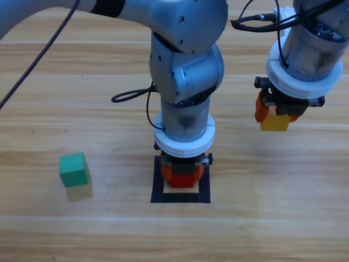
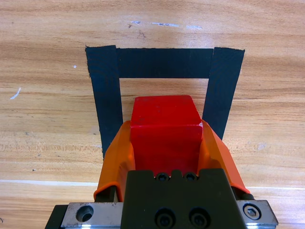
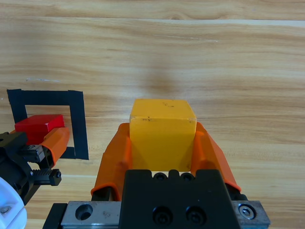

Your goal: Stack the blocks in the rectangular block: red at the bottom, yellow in the middle, green on top

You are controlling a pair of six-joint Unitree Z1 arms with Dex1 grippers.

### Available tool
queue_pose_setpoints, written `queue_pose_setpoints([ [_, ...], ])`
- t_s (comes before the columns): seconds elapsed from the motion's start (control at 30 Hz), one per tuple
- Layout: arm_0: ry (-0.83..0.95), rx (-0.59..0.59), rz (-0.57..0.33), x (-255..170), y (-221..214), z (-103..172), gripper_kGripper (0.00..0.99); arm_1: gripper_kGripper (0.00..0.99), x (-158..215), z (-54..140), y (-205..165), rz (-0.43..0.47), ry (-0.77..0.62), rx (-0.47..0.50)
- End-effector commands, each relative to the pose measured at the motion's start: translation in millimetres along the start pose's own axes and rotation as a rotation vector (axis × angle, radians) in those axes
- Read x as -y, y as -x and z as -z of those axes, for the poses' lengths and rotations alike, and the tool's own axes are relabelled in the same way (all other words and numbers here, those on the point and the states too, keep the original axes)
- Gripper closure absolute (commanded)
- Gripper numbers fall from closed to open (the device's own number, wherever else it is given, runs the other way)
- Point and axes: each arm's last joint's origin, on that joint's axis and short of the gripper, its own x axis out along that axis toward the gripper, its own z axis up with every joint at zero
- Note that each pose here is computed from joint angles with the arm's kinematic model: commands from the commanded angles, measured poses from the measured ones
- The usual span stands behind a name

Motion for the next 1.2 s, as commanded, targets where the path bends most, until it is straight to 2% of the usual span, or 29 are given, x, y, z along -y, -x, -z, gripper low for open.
queue_pose_setpoints([
  [0.03,-0.038,-0.031,-0.043,11,-27,14,0.372,0.801,0,6.4,-5,0.003,0.021,-0.016],
  [0.07,-0.038,-0.032,-0.045,12,-27,16,0.221,0.801,0,6.4,-6,0.005,0.022,-0.016],
  [0.1,-0.038,-0.031,-0.043,12,-26,16,0.114,0.801,0,6.3,-6,0.004,0.022,-0.017],
  [0.17,-0.035,-0.029,-0.043,11,-24,17,0.033,0.801,0,6.3,-6,0.004,0.022,-0.017],
  [0.53,-0.028,-0.017,-0.027,12,-12,22,0.025,0.801,0,6.5,-7,0.006,0.023,-0.017],
  [0.63,-0.021,0.026,0.017,9,16,20,0.027,0.801,0,6.5,-6,0.004,0.022,-0.017],
  [0.77,0.000,0.115,0.081,-8,85,15,0.027,0.801,0,6.8,-6,0.004,0.021,-0.017],
  [1.0,0.105,0.291,0.204,-92,203,17,0.030,0.801,1,7.5,-5,0.000,0.018,-0.020],
  [1.1,0.154,0.325,0.211,-147,228,32,0.031,0.801,-8,13.9,-4,-0.008,0.041,-0.021],
  [1.2,0.188,0.313,0.175,-179,224,42,0.031,0.801,-19,19.2,-5,-0.023,0.062,-0.031],
])
